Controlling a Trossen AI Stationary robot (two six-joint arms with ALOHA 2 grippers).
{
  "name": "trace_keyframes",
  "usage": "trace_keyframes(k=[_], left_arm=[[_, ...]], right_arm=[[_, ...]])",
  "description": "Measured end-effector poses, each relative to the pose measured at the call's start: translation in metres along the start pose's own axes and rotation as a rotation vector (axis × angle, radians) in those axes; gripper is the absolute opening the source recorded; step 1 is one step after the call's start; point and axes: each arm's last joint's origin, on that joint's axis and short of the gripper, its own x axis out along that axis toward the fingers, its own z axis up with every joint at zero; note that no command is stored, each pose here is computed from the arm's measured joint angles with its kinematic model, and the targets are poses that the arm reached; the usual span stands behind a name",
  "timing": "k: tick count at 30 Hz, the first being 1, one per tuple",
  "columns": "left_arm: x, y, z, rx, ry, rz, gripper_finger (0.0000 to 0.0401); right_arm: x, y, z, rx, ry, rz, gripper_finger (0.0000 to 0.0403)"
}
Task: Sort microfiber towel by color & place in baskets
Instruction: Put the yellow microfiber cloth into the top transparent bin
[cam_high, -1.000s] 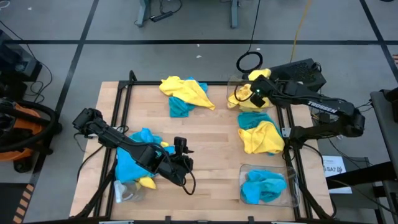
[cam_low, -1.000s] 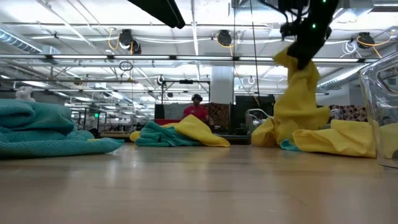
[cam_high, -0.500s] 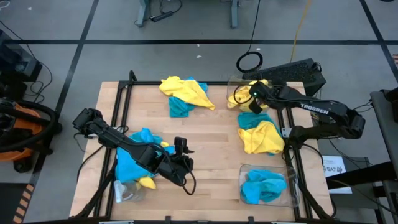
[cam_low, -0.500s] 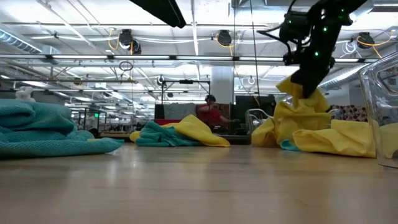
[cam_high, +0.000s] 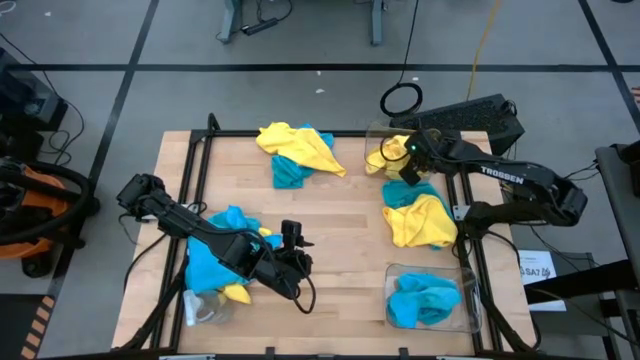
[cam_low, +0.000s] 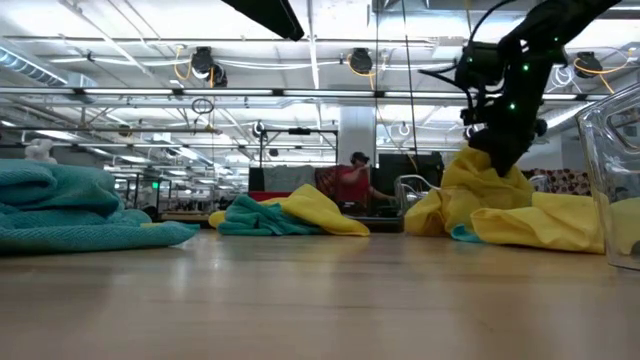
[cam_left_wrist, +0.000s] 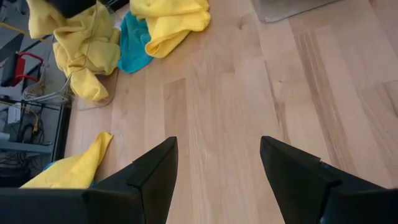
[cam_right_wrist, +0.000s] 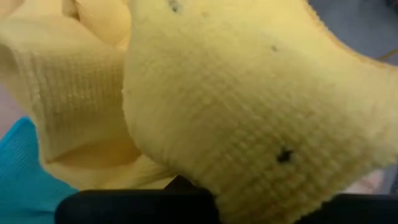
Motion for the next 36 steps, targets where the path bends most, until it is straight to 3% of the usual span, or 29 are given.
trace_keyframes(k=[13, 26, 36], left_arm=[[0.000, 0.000, 0.000, -0.010, -0.003, 0.000, 0.0235], [0.000, 0.000, 0.000, -0.006, 0.001, 0.000, 0.0235], [0.002, 0.003, 0.000, 0.013, 0.004, 0.006, 0.0235]], right_arm=[[0.028, -0.002, -0.012, 0.034, 0.078, 0.048, 0.0012], [0.007, -0.009, -0.005, 0.070, -0.016, 0.077, 0.0163], [-0.027, -0.022, -0.008, 0.103, -0.139, 0.117, 0.0210]])
